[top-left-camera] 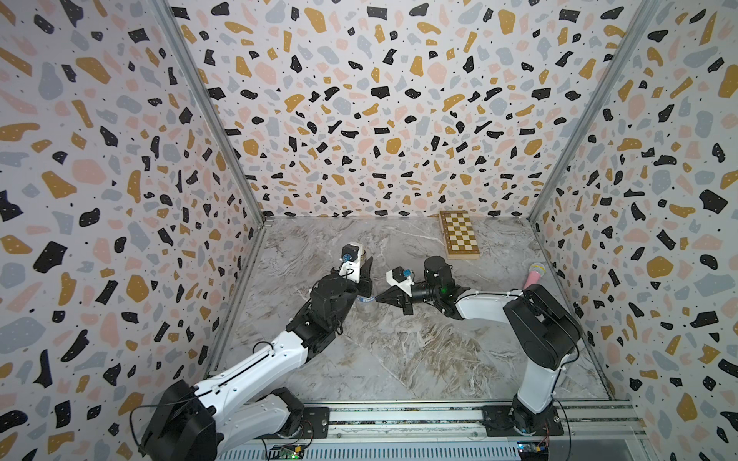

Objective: Remove the label from the bottle
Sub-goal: Tear open the label from the bottle.

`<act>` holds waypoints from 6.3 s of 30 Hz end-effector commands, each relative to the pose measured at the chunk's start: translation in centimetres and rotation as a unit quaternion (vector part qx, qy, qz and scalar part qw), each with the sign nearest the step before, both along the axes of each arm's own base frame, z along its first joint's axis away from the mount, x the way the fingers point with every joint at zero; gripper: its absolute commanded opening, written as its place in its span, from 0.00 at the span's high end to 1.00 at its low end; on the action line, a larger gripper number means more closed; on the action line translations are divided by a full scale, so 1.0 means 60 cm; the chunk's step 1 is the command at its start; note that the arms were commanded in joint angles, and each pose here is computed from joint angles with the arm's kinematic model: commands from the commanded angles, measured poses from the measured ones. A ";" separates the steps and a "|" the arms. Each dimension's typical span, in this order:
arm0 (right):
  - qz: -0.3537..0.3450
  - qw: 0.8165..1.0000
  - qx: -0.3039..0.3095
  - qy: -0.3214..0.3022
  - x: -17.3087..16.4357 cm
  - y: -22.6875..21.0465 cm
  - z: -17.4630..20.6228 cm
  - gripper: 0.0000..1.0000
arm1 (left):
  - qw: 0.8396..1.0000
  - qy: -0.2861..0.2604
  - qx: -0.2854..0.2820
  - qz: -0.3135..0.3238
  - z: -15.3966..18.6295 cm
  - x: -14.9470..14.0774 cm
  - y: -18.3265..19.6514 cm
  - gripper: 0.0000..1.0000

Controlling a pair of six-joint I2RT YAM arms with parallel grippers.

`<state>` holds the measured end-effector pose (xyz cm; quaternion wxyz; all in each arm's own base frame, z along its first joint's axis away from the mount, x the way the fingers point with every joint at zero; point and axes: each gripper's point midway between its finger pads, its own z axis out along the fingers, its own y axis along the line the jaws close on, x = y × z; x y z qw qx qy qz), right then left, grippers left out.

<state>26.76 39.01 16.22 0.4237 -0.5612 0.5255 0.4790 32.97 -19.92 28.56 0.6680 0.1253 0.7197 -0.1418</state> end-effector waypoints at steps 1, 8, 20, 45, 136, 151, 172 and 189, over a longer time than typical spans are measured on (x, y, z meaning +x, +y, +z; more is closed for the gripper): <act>0.007 1.000 0.011 -0.018 -0.010 -0.001 0.037 1.00 | 0.999 -0.043 -0.029 -0.005 0.042 -0.002 -0.005 1.00; 0.008 1.000 0.011 -0.020 -0.012 -0.002 0.041 0.99 | 0.999 -0.043 -0.027 -0.006 0.040 -0.002 -0.006 1.00; 0.013 1.000 0.007 -0.021 -0.019 -0.002 0.042 1.00 | 0.999 -0.045 -0.025 -0.004 0.040 -0.003 -0.005 1.00; 0.030 0.999 -0.001 -0.027 -0.041 0.004 0.044 1.00 | 0.999 -0.048 -0.023 -0.003 0.041 -0.003 -0.004 1.00; 0.056 0.998 -0.009 -0.032 -0.067 0.020 0.047 1.00 | 0.999 -0.049 -0.021 -0.007 0.039 -0.004 -0.010 1.00; 0.062 0.997 -0.010 -0.034 -0.073 0.022 0.047 1.00 | 0.998 -0.050 -0.021 -0.008 0.040 -0.005 -0.011 1.00; 0.074 0.997 -0.012 -0.033 -0.081 0.025 0.047 1.00 | 0.999 -0.050 -0.020 -0.008 0.039 -0.005 -0.011 1.00; 0.082 0.996 -0.013 -0.033 -0.088 0.028 0.048 1.00 | 0.998 -0.051 -0.021 -0.007 0.041 -0.005 -0.010 1.00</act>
